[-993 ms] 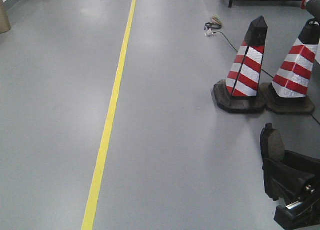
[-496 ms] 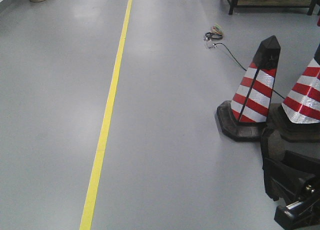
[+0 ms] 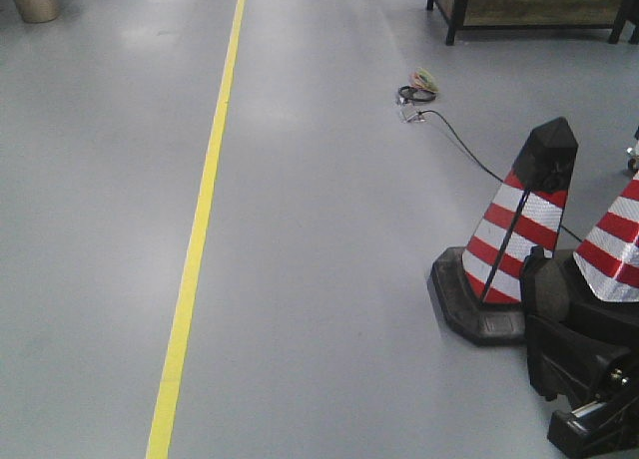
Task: Move and align brake pads A on conveyor
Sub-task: 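Drive along the yellow floor line toward the striped cones, then turn past the striped cones toward the black conveyor belt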
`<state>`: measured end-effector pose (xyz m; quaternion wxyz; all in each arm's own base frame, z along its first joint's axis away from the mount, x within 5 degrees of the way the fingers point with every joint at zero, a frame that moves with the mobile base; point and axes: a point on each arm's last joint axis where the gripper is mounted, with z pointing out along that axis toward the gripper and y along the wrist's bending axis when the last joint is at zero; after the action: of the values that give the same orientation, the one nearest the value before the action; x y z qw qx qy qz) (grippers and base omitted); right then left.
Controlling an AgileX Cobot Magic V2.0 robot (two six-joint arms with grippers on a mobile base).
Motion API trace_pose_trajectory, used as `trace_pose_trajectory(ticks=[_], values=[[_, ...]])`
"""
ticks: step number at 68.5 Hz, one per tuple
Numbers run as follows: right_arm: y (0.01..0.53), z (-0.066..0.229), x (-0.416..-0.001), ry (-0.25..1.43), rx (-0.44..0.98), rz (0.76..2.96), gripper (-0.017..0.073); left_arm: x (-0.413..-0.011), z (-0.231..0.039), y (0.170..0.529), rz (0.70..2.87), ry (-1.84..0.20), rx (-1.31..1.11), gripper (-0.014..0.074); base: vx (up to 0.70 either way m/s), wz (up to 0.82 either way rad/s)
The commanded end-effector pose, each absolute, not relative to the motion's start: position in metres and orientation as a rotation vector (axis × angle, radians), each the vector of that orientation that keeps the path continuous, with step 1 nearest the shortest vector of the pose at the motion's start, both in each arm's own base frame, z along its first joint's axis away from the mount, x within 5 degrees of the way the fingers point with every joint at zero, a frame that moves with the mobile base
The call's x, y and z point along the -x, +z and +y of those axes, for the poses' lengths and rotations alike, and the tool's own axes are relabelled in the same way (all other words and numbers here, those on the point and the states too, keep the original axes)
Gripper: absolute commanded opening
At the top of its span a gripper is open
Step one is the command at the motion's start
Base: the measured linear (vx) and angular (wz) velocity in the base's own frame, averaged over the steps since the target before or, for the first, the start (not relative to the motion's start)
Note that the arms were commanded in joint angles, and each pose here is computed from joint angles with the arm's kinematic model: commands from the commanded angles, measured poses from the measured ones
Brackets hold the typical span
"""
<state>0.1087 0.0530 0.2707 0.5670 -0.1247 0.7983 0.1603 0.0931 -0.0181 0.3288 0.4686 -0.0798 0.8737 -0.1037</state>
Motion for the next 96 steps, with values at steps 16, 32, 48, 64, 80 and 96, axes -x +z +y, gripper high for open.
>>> trace_pose_trajectory(ticks=[16, 32, 48, 64, 80, 96], values=[[0.2891, 0.0562, -0.1099, 0.410, 0.311, 1.761, 0.0122, -0.0965, -0.0205, 0.3434, 2.050, -0.283, 0.154, 0.0031, 0.53, -0.11], [0.2891, 0.0562, -0.1099, 0.410, 0.311, 1.761, 0.0122, -0.0965, -0.0205, 0.3434, 2.050, -0.283, 0.154, 0.0031, 0.48, -0.12], [0.2891, 0.0562, -0.1099, 0.410, 0.311, 1.761, 0.0122, -0.0965, -0.0205, 0.3434, 2.050, -0.283, 0.154, 0.0031, 0.41, -0.14], [0.2891, 0.0562, -0.1099, 0.410, 0.311, 1.761, 0.0122, -0.0965, -0.0205, 0.3434, 2.050, -0.283, 0.154, 0.0031, 0.35, -0.27], [0.2891, 0.0562, -0.1099, 0.410, 0.311, 1.761, 0.0122, -0.0965, -0.0205, 0.3434, 2.050, -0.283, 0.154, 0.0031, 0.32, -0.47], [0.2891, 0.0562, -0.1099, 0.410, 0.311, 1.761, 0.0122, -0.0965, -0.0205, 0.3434, 2.050, -0.283, 0.154, 0.0031, 0.30, -0.61]])
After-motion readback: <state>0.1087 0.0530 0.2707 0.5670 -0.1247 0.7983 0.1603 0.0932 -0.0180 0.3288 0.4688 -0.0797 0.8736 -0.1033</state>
